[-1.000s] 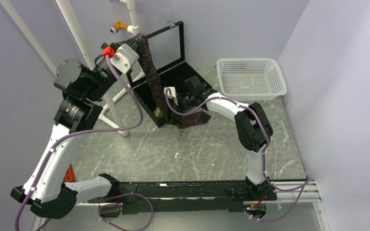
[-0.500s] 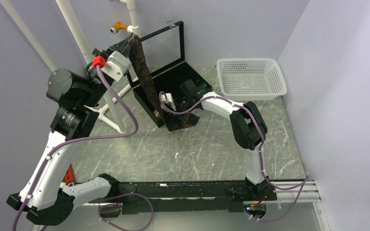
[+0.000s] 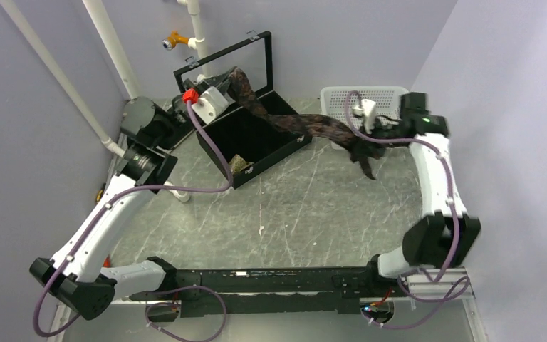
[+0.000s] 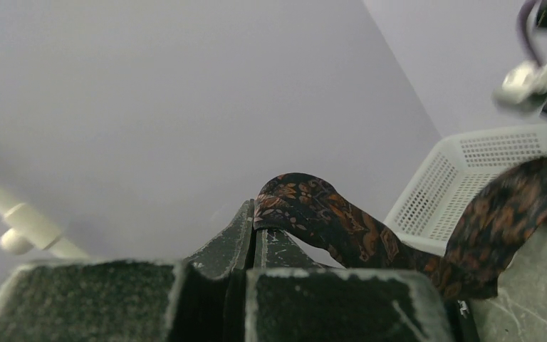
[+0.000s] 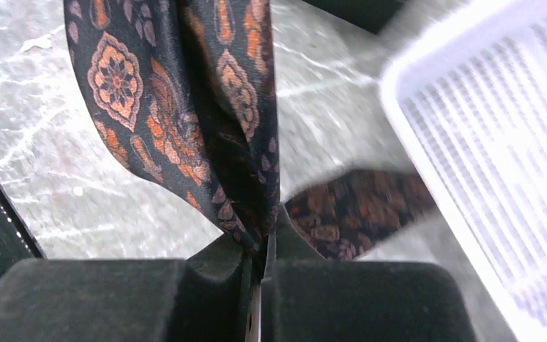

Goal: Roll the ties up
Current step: Place the tie at the center of the board.

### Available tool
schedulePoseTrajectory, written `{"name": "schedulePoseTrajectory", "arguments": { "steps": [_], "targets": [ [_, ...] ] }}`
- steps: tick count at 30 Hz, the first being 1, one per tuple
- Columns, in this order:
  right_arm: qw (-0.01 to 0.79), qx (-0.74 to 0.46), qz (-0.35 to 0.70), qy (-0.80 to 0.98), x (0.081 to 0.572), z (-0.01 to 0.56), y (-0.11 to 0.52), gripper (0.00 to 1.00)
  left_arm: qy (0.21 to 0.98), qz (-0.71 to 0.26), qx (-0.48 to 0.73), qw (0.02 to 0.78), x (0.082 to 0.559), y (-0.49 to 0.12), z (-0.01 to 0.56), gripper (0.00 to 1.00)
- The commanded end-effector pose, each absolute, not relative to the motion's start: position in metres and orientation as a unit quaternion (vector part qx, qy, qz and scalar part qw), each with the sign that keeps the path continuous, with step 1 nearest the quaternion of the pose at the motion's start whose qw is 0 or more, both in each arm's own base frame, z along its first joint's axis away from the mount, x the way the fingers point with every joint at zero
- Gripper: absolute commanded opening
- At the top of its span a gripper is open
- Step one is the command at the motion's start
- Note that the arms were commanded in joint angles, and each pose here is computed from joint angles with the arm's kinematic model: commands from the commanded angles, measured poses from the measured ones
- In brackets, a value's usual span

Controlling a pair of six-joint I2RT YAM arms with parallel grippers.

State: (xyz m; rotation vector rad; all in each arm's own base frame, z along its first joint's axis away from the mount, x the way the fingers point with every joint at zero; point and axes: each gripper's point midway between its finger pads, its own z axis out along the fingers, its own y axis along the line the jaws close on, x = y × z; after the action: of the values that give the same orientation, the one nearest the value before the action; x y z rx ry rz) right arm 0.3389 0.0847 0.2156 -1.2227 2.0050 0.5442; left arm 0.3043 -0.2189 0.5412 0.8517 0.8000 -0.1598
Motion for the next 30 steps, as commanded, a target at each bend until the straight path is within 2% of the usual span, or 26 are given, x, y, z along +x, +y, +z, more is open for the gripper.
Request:
{"name": "schedulePoseTrajectory", "arguments": {
  "steps": [1,5,10,11,12,14,15,16,18,19,20,21,22,26,28,30],
  "targets": [
    [0.376,-0.462,0.129,0.793,0.291,0.270,0.031,0.00,0.333,-0.109,0.390,0.852,0.299,-0.232,0.557,0.00],
    [0.352,-0.484,0.106,0.794,0.270,0.277,0.014,0.00,0.363,-0.093,0.413,0.830,0.297,-0.227,0.516,0.00],
    [0.236,-0.543,0.151,0.792,0.260,0.209,0.012,0.00,0.398,-0.050,0.532,0.746,0.268,-0.213,0.391,0.00],
    [0.206,-0.560,0.165,0.785,0.256,0.191,0.014,0.00,0.412,-0.041,0.560,0.717,0.262,-0.207,0.348,0.03],
    [0.173,-0.578,0.182,0.776,0.249,0.172,0.019,0.00,0.409,-0.027,0.579,0.705,0.253,-0.201,0.332,0.08],
    [0.090,-0.611,0.214,0.757,0.229,0.131,0.034,0.00,0.430,-0.013,0.631,0.645,0.238,-0.186,0.263,0.26],
    [0.046,-0.625,0.212,0.750,0.220,0.113,0.043,0.07,0.433,-0.009,0.660,0.614,0.228,-0.178,0.235,0.36],
    [0.023,-0.632,0.207,0.747,0.216,0.100,0.049,0.22,0.436,-0.010,0.690,0.578,0.212,-0.168,0.207,0.43],
    [0.002,-0.628,0.203,0.751,0.213,0.089,0.052,0.61,0.435,-0.016,0.719,0.542,0.191,-0.156,0.176,0.53],
    [-0.001,-0.618,0.201,0.760,0.215,0.088,0.048,0.76,0.426,-0.019,0.732,0.531,0.181,-0.153,0.167,0.58],
    [0.002,-0.598,0.200,0.776,0.218,0.089,0.040,0.87,0.426,-0.027,0.737,0.524,0.174,-0.151,0.160,0.65],
    [0.008,-0.576,0.202,0.792,0.221,0.092,0.032,0.90,0.428,-0.032,0.738,0.520,0.170,-0.150,0.155,0.69],
    [0.016,-0.555,0.205,0.806,0.225,0.096,0.023,0.90,0.434,-0.037,0.738,0.515,0.168,-0.149,0.151,0.73],
    [0.031,-0.457,0.226,0.860,0.228,0.105,-0.004,0.85,0.476,-0.069,0.748,0.458,0.166,-0.146,0.134,0.72],
    [0.035,-0.419,0.229,0.878,0.225,0.104,-0.011,0.80,0.494,-0.098,0.758,0.416,0.162,-0.146,0.127,0.76],
    [0.036,-0.392,0.236,0.888,0.219,0.104,-0.013,0.77,0.531,-0.126,0.740,0.394,0.168,-0.151,0.131,0.75]
  ]
}}
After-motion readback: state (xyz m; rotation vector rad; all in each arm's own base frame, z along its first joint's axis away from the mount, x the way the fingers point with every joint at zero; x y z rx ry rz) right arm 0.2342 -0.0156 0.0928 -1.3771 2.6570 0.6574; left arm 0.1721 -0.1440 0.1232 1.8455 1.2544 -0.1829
